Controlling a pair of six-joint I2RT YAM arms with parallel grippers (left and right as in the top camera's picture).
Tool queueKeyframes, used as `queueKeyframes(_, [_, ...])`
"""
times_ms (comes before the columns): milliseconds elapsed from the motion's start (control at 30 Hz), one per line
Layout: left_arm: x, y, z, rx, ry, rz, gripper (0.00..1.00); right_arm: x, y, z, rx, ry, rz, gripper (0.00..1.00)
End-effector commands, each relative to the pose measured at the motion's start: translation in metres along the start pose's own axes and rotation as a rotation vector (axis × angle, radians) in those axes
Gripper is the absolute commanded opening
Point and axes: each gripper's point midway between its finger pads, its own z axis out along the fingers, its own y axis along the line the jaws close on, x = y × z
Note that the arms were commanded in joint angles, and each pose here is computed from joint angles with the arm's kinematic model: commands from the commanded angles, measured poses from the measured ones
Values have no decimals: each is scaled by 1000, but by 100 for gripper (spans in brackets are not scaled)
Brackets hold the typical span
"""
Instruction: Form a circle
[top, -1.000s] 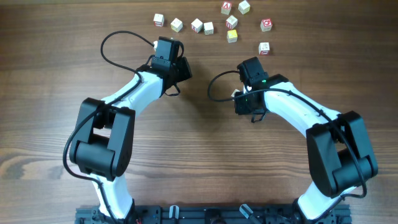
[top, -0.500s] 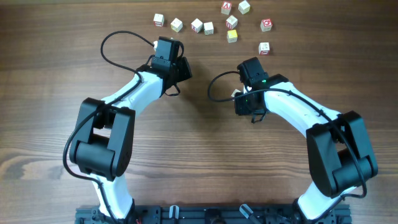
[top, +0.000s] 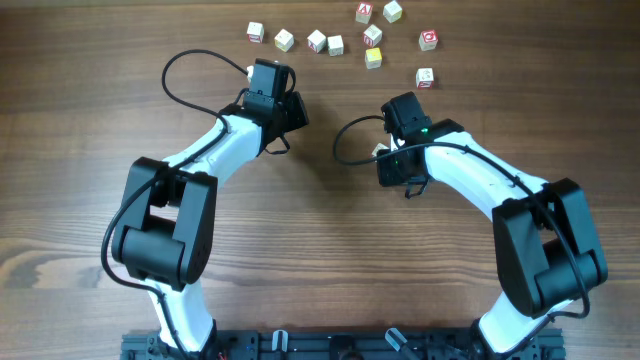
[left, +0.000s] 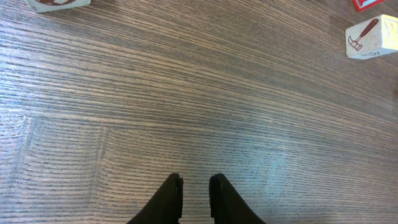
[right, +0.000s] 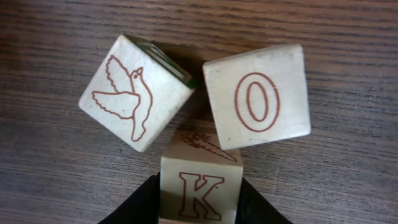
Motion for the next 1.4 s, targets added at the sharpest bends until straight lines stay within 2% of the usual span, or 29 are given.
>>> queueKeyframes(0, [1,4,3,-15,1,-9,20,6,1,7,-6,26,-33,34])
queueKeyframes(100, [1,4,3,-15,1,-9,20,6,1,7,-6,25,-36,31])
queueKeyframes(300, [1,4,3,-15,1,-9,20,6,1,7,-6,25,-36,31])
queueKeyframes(333, [1,4,3,-15,1,-9,20,5,1,7,-6,24,-35,33])
queueKeyframes(400, [1,4,3,-15,1,-9,20,6,1,7,-6,25,-36,44])
queueKeyframes(467, [1,4,3,-15,1,-9,20,6,1,7,-6,25,-35,61])
queueKeyframes(500, [1,4,3,-15,1,-9,20,5,1,7,-6,25,-35,64])
queueKeyframes(767, [1,4,3,-15,1,-9,20,3,4,0,-12,32,-31,72])
queueKeyframes(933, [1,4,3,-15,1,-9,20,-26,13,-40,-32,-36,-33,73])
queueKeyframes(1033, [1,4,3,-15,1,-9,20,-43,20,-60,-61,-109,-43,81])
queueKeyframes(1067, [1,4,3,-15,1,-9,20,-47,23,-60,-77,-127,-68,81])
queueKeyframes(1133, [0,5,3,-21,-4,-9,20,-55,29,-57,-99,-155,-107,72])
queueKeyframes(1267, [-11,21,2,-75,-41,-24,18,-62,32,-49,-107,-171,-108,36])
queueKeyframes(1367, [-13,36,0,-99,-31,-81,19,-61,31,-48,-105,-167,-93,31])
